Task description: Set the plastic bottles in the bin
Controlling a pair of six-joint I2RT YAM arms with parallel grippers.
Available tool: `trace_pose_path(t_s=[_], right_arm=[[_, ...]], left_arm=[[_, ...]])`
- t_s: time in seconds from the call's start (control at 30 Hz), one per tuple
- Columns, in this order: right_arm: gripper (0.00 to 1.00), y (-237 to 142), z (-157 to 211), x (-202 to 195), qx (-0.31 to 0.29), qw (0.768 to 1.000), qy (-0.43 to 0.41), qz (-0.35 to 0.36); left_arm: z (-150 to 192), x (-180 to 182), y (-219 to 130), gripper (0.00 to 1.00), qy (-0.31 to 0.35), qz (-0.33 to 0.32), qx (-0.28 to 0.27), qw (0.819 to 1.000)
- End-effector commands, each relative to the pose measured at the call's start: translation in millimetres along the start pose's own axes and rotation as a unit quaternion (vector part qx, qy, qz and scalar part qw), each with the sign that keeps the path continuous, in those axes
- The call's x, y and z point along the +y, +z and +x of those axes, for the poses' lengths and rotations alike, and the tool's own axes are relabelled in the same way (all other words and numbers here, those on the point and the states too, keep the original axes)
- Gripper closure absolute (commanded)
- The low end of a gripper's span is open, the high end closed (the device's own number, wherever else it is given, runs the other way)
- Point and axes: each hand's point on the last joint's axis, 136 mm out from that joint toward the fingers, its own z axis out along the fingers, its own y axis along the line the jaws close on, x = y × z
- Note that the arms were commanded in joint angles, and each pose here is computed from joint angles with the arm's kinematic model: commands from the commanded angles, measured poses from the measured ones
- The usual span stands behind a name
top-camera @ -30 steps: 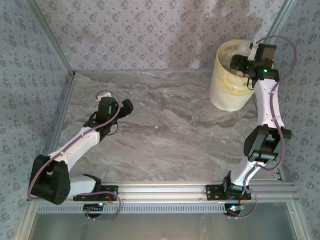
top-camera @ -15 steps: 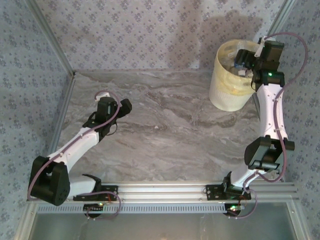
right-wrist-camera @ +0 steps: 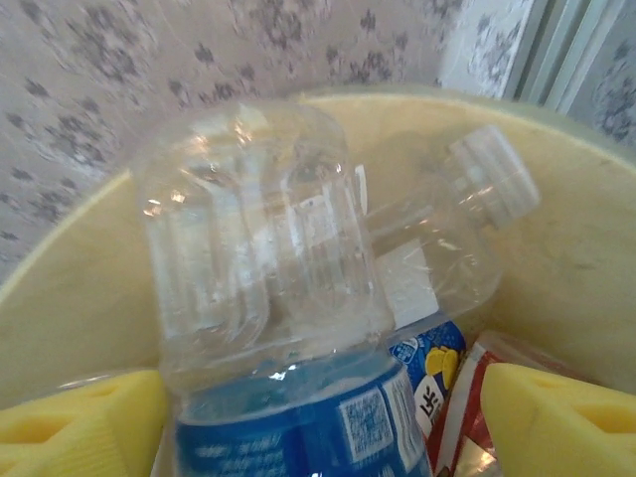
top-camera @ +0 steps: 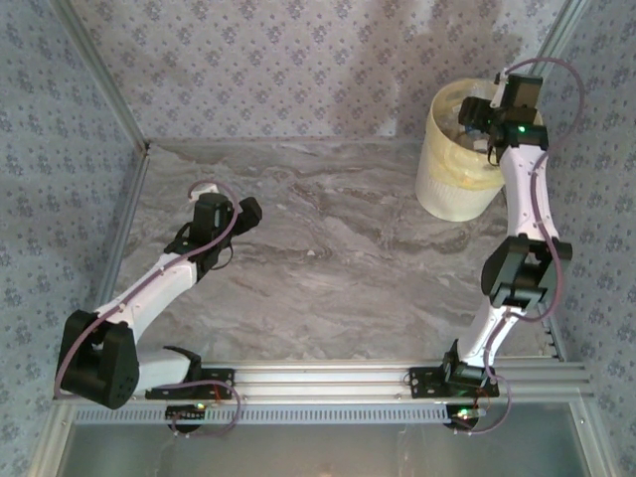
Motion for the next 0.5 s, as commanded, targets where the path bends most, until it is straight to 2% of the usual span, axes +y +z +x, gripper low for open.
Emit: trace_pose_path(t_s=[0.0, 0.07, 0.23, 0.33, 0.47], right_arm=[[0.22, 4, 1, 0, 0.021, 0.999, -0.035, 0.025], [0.29, 0, 1, 3, 0.029, 0.997, -0.053, 0.038], [0.4, -35, -24, 18, -0.012, 0.995, -0.094, 0.012], [0.42, -50, -30, 23, -0.023, 0.992, -0.12, -0.014], [0.4, -48, -16, 26, -0.005, 0.985, -0.17, -0.033]], left_arm=[[-5, 5, -4, 0.02, -0.001, -0.01, -0.012, 1.0], [-5, 6, -4, 0.02, 0.0, -0.012, -0.012, 1.0], [-4, 8, -3, 0.02, 0.001, -0.016, -0.011, 1.0], [-3, 7, -2, 0.02, 0.001, -0.016, -0.008, 1.0], [-2, 5, 1, 0.02, -0.001, -0.01, -0.005, 1.0]])
